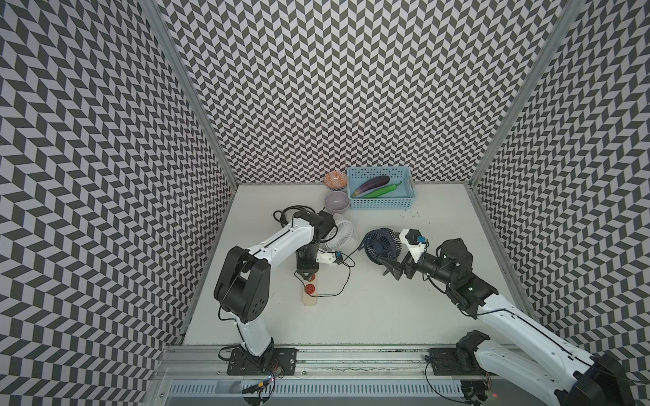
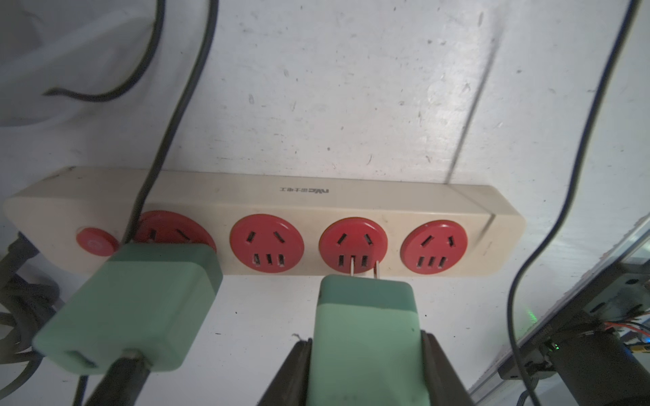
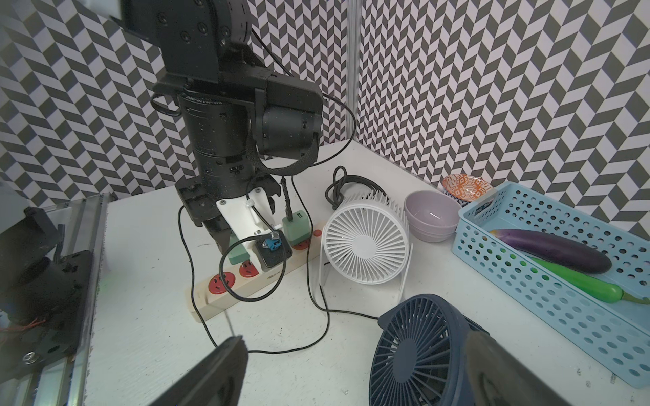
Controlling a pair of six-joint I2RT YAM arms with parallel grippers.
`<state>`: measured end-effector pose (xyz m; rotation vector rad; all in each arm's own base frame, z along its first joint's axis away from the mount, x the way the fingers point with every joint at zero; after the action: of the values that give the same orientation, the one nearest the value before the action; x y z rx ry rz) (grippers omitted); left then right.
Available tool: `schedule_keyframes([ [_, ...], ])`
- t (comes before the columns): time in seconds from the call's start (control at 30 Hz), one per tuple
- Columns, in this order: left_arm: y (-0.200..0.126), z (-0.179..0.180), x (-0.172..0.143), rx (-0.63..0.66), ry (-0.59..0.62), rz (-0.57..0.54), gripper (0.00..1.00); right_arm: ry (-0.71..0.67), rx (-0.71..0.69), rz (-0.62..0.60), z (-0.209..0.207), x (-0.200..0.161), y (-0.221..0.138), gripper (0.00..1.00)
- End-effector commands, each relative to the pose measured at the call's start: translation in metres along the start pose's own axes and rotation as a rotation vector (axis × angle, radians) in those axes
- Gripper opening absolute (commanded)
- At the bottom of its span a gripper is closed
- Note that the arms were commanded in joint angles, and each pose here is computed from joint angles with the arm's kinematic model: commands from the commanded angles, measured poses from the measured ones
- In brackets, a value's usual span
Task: Plug the desk fan into the power strip
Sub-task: Insert the plug into the socket.
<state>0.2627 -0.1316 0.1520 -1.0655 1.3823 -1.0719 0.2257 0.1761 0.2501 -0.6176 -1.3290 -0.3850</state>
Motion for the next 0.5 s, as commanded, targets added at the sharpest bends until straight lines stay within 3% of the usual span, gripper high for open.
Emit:
schedule_keyframes([
  [0.0,-0.009,-0.001,-0.003,0.025,-0.014,0.0,0.0,-0.033,-0.01,-0.063,0.0,0.011,-0.003,0.99],
  [0.47,0.004,0.006,0.001,0.035,-0.028,0.007,0.0,-0.035,-0.011,-0.066,0.0,0.011,-0.004,0.99],
])
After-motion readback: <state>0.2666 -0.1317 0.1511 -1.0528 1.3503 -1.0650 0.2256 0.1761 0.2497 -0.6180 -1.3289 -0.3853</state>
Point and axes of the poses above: each gripper's point midway between its finger pads, its own y axis out along the fingers, its own z axis along the line the jaws close on, x = y × z, the point moved 6 cm from there along -y, back along the fingers, and after that the axes turned 10 degrees about y, right-handed, at the moved point
